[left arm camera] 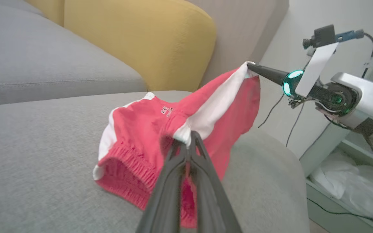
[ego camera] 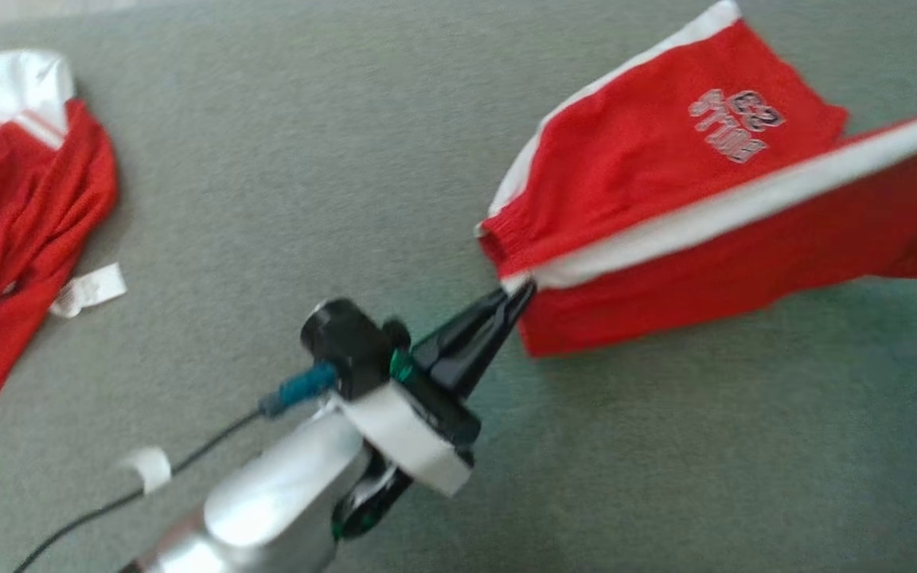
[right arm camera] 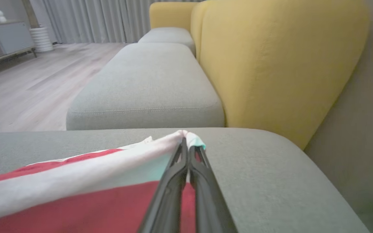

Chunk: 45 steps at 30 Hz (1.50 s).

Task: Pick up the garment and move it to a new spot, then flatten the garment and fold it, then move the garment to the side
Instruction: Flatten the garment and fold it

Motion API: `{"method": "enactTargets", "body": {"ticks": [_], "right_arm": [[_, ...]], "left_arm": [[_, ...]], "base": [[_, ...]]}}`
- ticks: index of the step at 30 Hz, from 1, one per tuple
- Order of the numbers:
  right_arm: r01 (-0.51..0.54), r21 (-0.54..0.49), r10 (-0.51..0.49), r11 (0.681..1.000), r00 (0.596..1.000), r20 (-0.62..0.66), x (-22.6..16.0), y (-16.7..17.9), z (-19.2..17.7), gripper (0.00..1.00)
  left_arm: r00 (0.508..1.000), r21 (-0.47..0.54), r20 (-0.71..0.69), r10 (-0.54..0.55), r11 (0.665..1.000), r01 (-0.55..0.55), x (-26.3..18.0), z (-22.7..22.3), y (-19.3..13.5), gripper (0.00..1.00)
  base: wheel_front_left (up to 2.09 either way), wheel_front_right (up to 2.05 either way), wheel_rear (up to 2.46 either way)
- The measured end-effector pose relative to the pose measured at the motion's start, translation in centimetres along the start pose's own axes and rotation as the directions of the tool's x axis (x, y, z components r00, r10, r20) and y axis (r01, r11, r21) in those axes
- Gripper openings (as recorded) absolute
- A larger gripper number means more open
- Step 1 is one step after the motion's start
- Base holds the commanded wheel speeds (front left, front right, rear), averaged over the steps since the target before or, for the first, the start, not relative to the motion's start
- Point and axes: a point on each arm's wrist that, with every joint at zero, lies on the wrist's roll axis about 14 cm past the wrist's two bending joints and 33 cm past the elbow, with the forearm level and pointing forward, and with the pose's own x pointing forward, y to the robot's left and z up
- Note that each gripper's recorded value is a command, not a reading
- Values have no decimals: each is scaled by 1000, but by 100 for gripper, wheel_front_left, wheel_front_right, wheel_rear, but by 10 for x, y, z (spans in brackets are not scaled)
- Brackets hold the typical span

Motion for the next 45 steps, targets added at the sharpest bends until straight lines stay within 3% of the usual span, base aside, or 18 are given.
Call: {"method": "enactTargets", "body": {"ticks": [8,16,25,26,27,28,29,30,34,37,41,45], "right_arm": [[-101,-63,95,993,991,-94,69,31,-13,0],[-180,-124,153,976,968,-201,114,58,-38,0],[-202,-178,168,963,967,-192,148,67,-41,0],[-202,-178,168,963,967,-189,150,68,-41,5],[-199,-171,168,965,969,-180,151,68,-41,67],[-195,-162,167,967,971,-171,152,68,-41,100],[-192,-148,168,970,972,-161,153,68,-40,100],[-192,-133,172,972,974,-148,153,70,-39,100],[-215,-111,202,970,972,-119,152,79,-37,100],[-233,-105,223,967,970,-99,151,84,-35,100],[-208,-83,198,975,973,-121,146,67,-43,100],[-174,-29,164,984,963,-213,135,51,-73,100]], "left_arm": [[995,-81,-13,95,992,-95,10,6,40,0],[990,-148,-61,131,979,-138,18,-9,62,0],[983,-164,-72,166,971,-176,23,-19,84,0],[983,-169,-75,169,969,-179,23,-20,84,0],[982,-170,-76,172,968,-183,23,-21,84,7],[981,-171,-76,176,967,-187,23,-22,85,33],[981,-170,-77,180,967,-191,23,-22,85,85],[980,-165,-80,183,967,-194,22,-23,85,100],[976,-116,-73,207,970,-214,22,-19,88,100],[960,-24,-17,280,960,-280,22,-1,101,100],[914,46,88,397,915,-401,10,20,113,100],[842,81,170,511,845,-529,-17,30,122,100]], "base": [[0,0,0],[0,0,0],[0,0,0],[0,0,0],[0,0,0],[0,0,0],[0,0,0],[0,0,0],[0,0,0],[0,0,0],[0,0,0],[0,0,0]]}}
